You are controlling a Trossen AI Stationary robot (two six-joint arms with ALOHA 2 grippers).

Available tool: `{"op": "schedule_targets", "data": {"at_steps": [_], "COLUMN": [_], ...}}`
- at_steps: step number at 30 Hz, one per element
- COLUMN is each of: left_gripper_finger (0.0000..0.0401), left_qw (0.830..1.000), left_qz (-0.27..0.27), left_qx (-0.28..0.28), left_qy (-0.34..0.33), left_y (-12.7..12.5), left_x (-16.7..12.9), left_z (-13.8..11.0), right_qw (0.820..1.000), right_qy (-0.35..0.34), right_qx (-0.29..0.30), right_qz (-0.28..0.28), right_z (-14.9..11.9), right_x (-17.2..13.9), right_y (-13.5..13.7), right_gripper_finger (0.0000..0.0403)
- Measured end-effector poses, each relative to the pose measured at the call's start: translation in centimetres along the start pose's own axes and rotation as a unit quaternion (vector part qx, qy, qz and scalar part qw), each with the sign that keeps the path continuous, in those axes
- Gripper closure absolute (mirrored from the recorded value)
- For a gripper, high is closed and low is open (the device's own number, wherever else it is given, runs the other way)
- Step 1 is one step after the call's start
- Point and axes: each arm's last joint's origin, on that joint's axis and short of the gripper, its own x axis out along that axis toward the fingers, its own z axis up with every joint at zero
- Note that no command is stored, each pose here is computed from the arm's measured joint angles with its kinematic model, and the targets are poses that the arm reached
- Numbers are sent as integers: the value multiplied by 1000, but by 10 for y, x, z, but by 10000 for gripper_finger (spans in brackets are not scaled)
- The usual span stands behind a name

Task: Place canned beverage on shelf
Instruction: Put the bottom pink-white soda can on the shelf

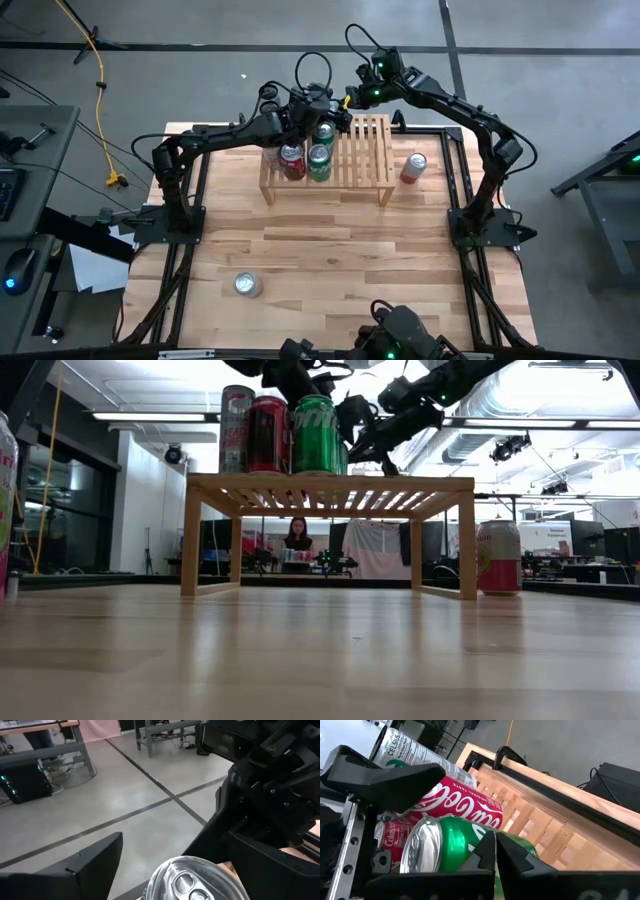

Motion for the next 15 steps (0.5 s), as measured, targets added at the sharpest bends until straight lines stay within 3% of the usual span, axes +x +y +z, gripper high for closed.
{"op": "schedule_targets", "data": {"at_steps": [7,10,15], "left_gripper_finger": [60,61,61], "left_qw": [1000,999,997], "left_qz": [-4,-4,-8], "left_qx": [9,35,27], "left_qy": [-16,-40,-68], "left_y": [-1,1,5], "left_x": [1,-2,-13], "left_z": [4,19,43], "right_qw": [1000,1000,997], "right_qy": [-3,-17,-65], "right_qx": [-9,-9,-17], "right_qz": [-4,-6,-23], "right_z": [0,5,17], "right_x": [0,-4,-23], "right_y": [-1,-5,-8], "right_gripper_finger": [403,403,403]}}
